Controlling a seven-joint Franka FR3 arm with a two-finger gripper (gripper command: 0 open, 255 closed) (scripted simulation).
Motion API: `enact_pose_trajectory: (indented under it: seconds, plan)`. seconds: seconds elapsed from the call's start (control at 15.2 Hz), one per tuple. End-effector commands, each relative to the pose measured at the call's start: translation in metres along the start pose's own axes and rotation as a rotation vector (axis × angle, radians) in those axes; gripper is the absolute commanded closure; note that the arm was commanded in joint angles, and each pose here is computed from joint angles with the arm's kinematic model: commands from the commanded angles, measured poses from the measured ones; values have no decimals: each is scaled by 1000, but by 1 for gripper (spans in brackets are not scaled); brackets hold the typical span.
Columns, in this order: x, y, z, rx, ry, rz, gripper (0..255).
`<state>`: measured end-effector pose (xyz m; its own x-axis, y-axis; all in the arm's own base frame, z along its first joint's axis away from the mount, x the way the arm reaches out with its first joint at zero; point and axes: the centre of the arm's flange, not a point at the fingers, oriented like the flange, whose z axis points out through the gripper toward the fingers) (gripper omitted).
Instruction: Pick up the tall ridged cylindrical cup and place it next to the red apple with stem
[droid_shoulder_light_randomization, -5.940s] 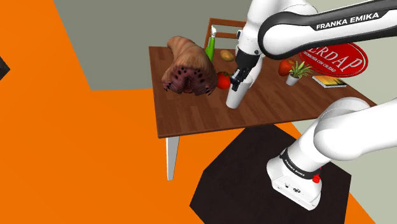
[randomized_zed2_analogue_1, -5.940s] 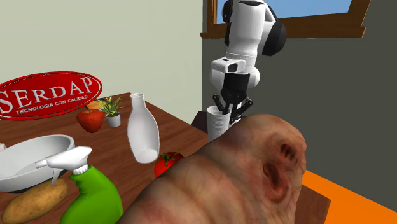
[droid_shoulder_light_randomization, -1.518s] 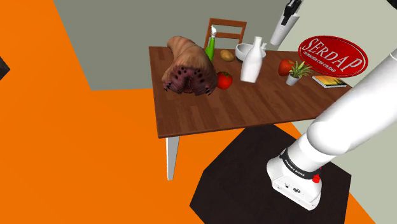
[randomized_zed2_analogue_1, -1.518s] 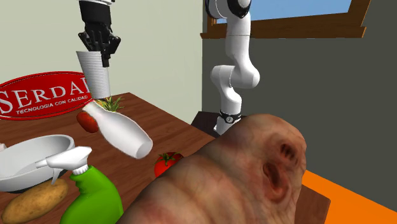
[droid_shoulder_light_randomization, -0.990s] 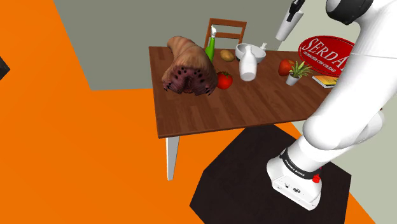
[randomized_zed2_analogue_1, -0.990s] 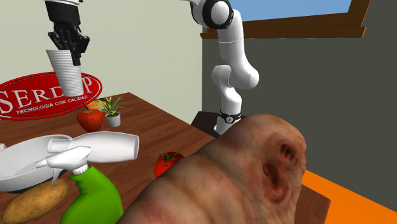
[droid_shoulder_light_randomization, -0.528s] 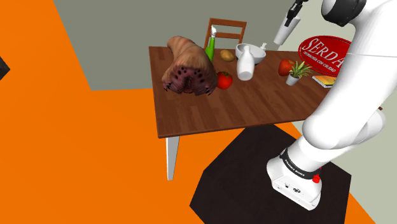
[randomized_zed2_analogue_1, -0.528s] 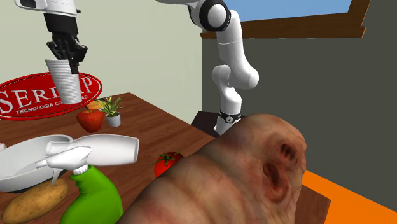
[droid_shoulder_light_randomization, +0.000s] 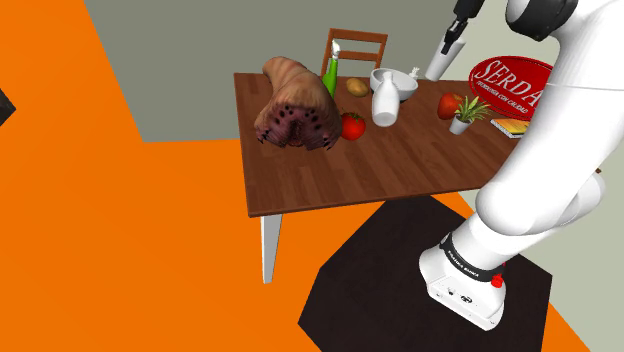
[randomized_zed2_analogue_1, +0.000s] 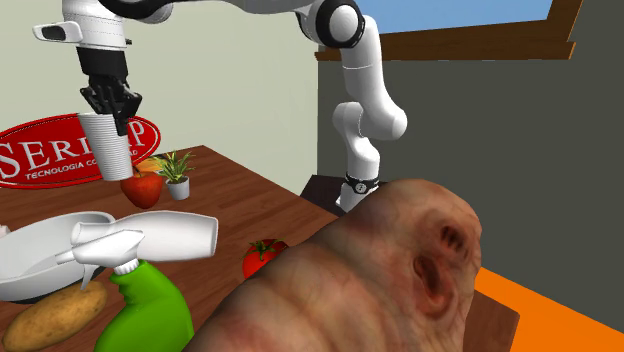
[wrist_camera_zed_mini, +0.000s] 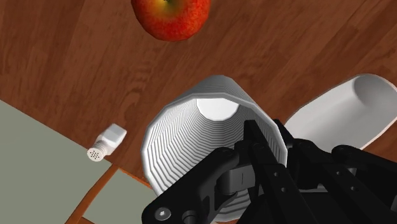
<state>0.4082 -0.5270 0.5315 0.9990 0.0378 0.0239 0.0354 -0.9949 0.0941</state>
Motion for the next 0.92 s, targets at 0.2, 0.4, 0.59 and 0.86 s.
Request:
enact_pose_trajectory:
  seconds: [0.2, 0.4, 0.59, 0.86]
  plan:
    - [-1, -3, 25, -1, 0, 0, 255]
    - [-1, -4, 41, -1, 0, 0, 255]
    - [-2, -6, 57, -1, 0, 0, 255]
    - [-2, -8, 78, -1, 0, 0, 255]
